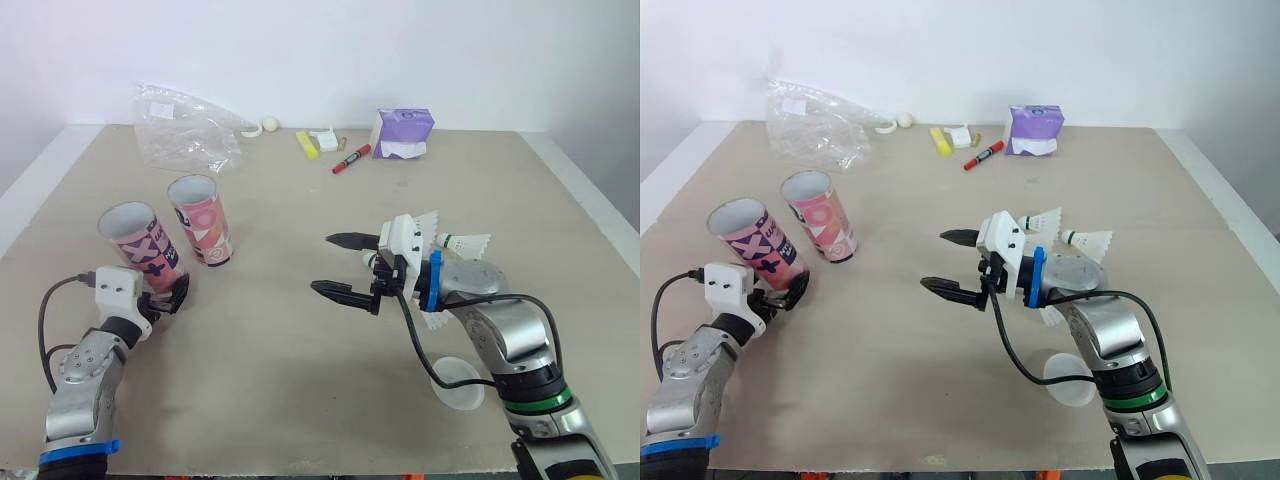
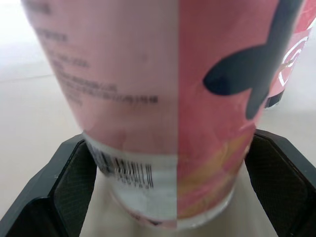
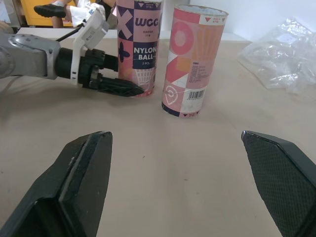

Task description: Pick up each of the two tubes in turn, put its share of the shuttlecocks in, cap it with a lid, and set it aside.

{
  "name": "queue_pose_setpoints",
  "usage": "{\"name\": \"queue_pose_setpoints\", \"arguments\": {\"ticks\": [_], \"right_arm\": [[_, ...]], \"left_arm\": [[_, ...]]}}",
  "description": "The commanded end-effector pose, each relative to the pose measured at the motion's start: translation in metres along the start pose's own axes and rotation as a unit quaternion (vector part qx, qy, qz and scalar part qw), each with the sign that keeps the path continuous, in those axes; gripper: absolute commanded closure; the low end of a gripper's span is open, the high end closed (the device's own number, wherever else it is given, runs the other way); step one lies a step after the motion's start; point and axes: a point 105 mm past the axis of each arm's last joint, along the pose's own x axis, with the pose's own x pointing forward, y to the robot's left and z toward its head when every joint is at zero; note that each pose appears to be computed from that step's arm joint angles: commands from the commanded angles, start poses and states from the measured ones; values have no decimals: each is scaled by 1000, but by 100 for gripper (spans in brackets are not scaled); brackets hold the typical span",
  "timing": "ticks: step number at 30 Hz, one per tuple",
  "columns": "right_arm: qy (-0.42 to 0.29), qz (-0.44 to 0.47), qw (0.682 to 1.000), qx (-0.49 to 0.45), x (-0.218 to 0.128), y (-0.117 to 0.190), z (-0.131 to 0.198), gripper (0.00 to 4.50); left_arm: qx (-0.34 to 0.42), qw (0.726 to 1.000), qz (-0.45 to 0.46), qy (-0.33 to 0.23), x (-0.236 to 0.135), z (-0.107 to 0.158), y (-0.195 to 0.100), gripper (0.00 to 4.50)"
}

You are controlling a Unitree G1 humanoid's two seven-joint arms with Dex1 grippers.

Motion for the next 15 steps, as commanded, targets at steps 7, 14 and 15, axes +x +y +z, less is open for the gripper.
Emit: {"name": "queue_pose_setpoints", "arguments": {"ticks": [7,14,15], "right_arm": [[-13,-9,999,-30,-6,-4,18,0],[-4,-7,1000,-29,-8,-3,16,0],[-3,-7,1000,-29,-8,-3,16,0]], "left_arm": [[15,999,-25,-46,16,19,0,5],[3,998,-45,-51,22,20,1,5],[2,998,-46,-50,23,19,0,57]]}}
